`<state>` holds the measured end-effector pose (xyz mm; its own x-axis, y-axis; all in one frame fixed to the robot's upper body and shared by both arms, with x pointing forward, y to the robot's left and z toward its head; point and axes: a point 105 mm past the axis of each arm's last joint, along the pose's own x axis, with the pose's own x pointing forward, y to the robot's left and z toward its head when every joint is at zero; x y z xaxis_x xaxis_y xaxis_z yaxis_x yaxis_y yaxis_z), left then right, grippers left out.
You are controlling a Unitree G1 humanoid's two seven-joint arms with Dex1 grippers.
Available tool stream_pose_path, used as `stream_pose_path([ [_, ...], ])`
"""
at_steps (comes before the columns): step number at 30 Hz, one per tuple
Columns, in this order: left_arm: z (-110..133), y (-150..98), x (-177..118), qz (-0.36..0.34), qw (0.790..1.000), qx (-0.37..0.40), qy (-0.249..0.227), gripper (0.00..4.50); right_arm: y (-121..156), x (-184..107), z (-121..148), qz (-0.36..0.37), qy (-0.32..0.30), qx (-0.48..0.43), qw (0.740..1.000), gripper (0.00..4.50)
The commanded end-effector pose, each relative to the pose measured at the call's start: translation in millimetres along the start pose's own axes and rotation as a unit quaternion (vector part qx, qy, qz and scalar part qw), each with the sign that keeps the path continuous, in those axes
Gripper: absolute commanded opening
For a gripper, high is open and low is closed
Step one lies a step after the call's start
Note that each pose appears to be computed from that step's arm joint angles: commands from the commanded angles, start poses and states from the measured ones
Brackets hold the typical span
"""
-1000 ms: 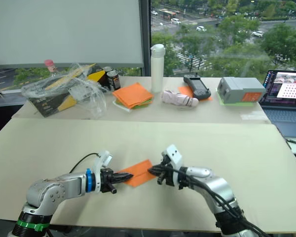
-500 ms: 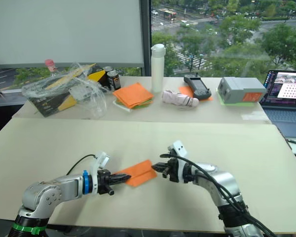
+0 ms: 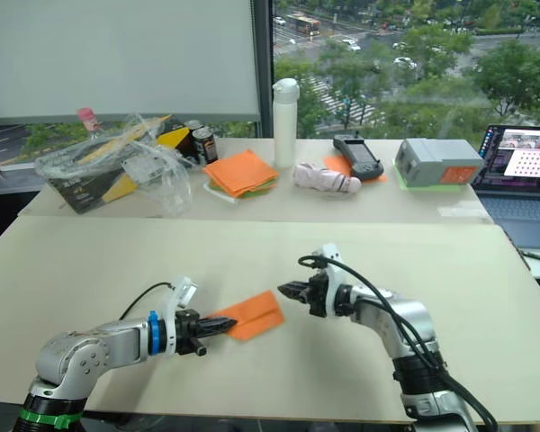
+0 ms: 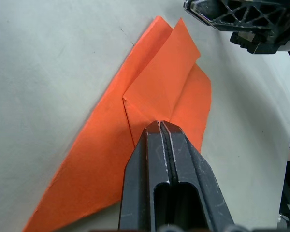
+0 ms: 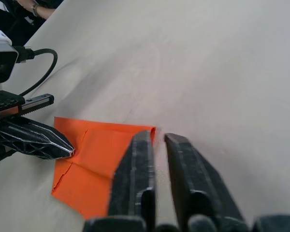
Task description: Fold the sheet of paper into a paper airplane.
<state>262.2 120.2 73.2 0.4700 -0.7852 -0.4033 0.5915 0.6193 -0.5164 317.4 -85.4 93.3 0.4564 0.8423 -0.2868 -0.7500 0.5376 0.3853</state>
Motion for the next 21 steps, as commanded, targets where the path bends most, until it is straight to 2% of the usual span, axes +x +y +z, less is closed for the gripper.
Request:
stream_pose_path([
  [1, 13.7, -5.4, -7.7, 0.001, 1.0, -0.003, -0.027, 0.0, 5.6, -0.5, 11.2, 0.017, -0.013, -0.005, 1.0, 2.26],
  [4, 24.5, -14.8, -12.6, -0.018, 0.999, -0.011, -0.05, 0.0, 3.3, -1.1, 13.5, 0.015, -0.016, 0.003, 1.0, 3.31],
  [10, 29.6, -24.3, -19.7, -0.032, 0.997, -0.02, -0.061, 0.0, 3.7, 0.0, 18.3, 0.021, -0.023, 0.015, 0.999, 3.31],
  [21, 25.5, -19.9, -33.7, -0.026, 0.997, -0.043, -0.066, 0.0, 13.4, 0.8, 24.1, 0.055, -0.025, 0.018, 0.998, 3.31],
])
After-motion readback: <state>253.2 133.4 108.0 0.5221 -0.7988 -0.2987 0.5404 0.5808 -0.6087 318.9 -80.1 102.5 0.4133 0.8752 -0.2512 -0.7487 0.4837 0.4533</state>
